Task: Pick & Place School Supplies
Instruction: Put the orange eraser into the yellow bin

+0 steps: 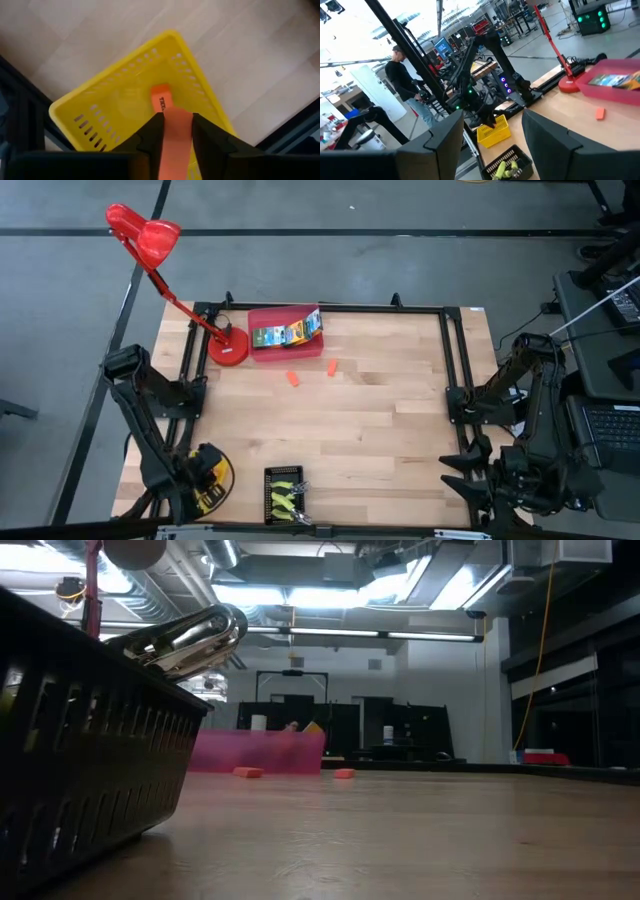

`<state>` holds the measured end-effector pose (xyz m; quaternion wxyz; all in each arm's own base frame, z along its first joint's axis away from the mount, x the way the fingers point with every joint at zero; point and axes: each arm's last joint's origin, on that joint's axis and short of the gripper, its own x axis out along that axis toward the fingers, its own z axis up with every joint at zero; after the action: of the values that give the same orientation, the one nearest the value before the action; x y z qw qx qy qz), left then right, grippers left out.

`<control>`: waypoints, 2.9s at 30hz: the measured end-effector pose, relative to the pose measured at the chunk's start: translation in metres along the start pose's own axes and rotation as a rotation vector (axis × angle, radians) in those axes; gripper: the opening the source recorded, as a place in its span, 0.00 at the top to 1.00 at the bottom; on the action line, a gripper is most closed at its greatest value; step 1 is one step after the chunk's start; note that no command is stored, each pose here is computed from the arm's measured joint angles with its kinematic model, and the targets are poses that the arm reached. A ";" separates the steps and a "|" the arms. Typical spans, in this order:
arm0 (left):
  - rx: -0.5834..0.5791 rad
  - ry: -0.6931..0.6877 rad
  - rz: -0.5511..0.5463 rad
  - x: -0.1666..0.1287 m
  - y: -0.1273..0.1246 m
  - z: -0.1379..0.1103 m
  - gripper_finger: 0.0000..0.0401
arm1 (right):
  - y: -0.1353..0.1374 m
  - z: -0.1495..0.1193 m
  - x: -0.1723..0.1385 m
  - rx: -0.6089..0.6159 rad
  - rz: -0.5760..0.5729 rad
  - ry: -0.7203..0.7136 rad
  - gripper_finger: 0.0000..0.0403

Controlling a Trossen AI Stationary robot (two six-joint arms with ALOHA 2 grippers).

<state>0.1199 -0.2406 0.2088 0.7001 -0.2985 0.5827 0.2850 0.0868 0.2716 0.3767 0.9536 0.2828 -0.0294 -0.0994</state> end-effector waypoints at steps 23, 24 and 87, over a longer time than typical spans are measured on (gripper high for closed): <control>0.354 -0.137 -0.209 -0.002 -0.052 0.095 0.48 | 0.007 0.012 0.000 -0.067 0.021 0.002 0.49; 0.363 -0.163 -0.225 -0.001 -0.055 0.113 0.49 | 0.008 0.012 0.000 -0.069 0.028 0.003 0.49; -0.297 -0.311 0.114 0.113 -0.035 0.458 0.45 | 0.009 0.011 0.006 0.055 0.061 0.002 0.48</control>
<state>0.4594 0.0859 0.1658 0.7126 -0.3172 0.4354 0.4494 0.0928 0.2722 0.3904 0.9480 0.3082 -0.0397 -0.0694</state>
